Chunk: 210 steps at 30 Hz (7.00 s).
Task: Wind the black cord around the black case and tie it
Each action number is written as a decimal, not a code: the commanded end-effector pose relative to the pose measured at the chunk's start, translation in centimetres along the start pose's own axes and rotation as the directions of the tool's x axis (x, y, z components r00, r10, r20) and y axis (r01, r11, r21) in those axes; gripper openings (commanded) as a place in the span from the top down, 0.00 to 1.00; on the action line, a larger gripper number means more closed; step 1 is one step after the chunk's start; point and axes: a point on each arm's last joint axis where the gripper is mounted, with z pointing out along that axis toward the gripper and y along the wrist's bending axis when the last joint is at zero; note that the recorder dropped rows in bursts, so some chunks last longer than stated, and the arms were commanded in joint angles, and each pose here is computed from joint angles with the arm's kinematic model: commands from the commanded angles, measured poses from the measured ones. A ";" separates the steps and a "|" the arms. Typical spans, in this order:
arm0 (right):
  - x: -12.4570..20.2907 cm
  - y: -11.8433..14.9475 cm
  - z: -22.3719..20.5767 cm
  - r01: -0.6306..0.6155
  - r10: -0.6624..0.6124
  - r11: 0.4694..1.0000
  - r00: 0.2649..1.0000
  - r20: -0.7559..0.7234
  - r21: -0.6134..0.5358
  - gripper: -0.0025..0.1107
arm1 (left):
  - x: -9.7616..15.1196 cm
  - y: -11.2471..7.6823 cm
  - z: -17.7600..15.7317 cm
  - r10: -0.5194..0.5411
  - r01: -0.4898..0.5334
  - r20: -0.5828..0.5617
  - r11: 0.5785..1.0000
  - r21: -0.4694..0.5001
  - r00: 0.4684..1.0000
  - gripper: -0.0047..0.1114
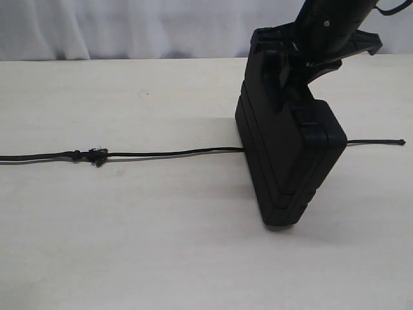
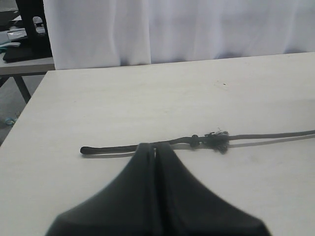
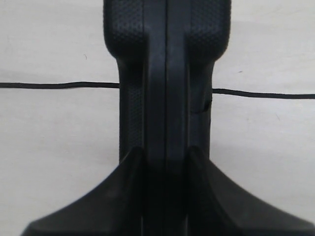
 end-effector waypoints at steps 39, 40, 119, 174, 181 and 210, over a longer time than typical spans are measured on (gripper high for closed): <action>-0.3 -0.1 0.4 0.004 -0.004 1.000 1.000 0.022 0.002 0.94 | -15.5 -2.0 13.8 0.068 0.069 -0.489 0.964 0.257 0.870 0.96; -0.3 -0.1 0.4 0.004 -0.004 1.000 1.000 0.022 0.002 0.94 | -15.2 -2.2 14.9 0.096 0.062 -0.508 0.957 0.285 0.856 0.96; -0.3 -0.1 0.4 0.004 -0.004 1.000 1.000 0.022 0.002 0.94 | -4.5 -8.2 33.2 0.180 0.216 -0.939 0.944 0.248 0.293 0.38; -0.3 -0.1 0.4 0.004 -0.004 1.000 1.000 0.022 0.002 0.94 | -0.7 -9.4 31.1 -0.129 0.354 -0.929 0.935 0.002 0.346 0.54; -0.3 -0.1 0.4 0.004 -0.004 1.000 1.000 0.022 0.002 0.94 | -3.8 -6.8 30.3 0.113 0.216 -0.876 0.947 0.238 0.469 0.54; -0.3 -0.1 0.4 0.004 -0.004 1.000 1.000 0.022 0.002 0.94 | -2.2 -11.7 29.6 0.825 -0.464 0.565 -0.507 0.727 -0.017 0.58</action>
